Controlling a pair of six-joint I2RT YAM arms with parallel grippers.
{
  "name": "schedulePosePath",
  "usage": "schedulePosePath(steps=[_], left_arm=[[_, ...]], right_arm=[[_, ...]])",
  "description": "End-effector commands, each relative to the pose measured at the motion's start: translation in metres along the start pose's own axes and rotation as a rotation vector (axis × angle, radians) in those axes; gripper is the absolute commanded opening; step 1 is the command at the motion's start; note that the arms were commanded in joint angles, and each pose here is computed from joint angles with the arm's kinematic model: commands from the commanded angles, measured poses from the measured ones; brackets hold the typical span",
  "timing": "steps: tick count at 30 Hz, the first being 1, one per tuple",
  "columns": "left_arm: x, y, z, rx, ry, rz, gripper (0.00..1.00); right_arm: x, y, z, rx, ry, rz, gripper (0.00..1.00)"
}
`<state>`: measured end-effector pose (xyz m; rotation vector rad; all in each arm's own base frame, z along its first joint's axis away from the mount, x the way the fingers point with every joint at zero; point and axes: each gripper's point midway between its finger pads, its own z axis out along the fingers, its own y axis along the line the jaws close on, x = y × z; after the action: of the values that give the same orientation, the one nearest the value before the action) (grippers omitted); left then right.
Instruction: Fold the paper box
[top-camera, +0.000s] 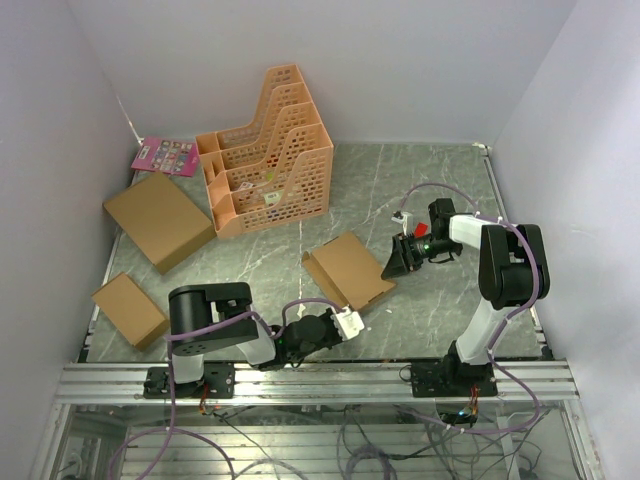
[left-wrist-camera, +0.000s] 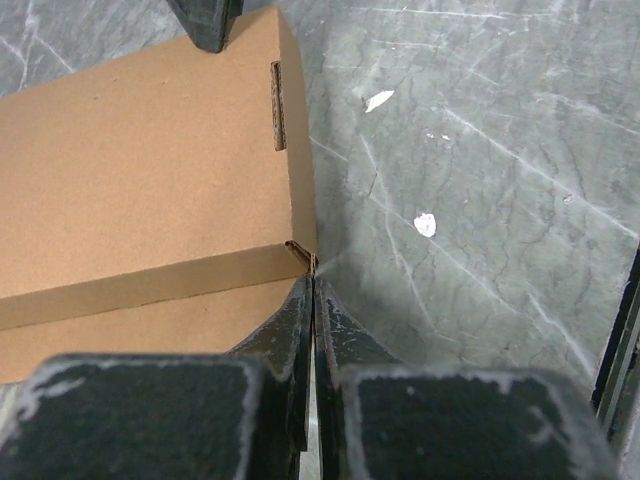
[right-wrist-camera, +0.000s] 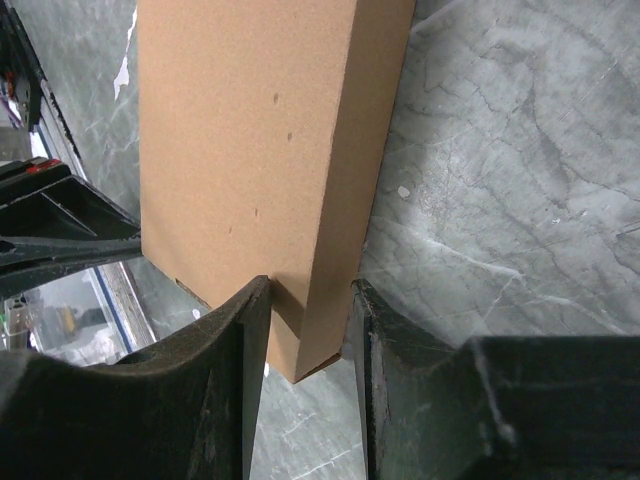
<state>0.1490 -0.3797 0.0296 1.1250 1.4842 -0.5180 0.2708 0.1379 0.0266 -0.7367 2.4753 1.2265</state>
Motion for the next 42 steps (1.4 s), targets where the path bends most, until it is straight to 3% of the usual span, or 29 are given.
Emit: schedulePosePath(steps=[1, 42], left_arm=[[0.002, 0.008, -0.003, -0.049, -0.009, -0.044, 0.07], [-0.014, 0.023, 0.013, -0.003, 0.022, -0.215, 0.07]], right_arm=[[0.003, -0.016, 0.001, 0.066, 0.029, -0.028, 0.36], [0.002, -0.014, 0.000, 0.059, 0.025, -0.041, 0.36]])
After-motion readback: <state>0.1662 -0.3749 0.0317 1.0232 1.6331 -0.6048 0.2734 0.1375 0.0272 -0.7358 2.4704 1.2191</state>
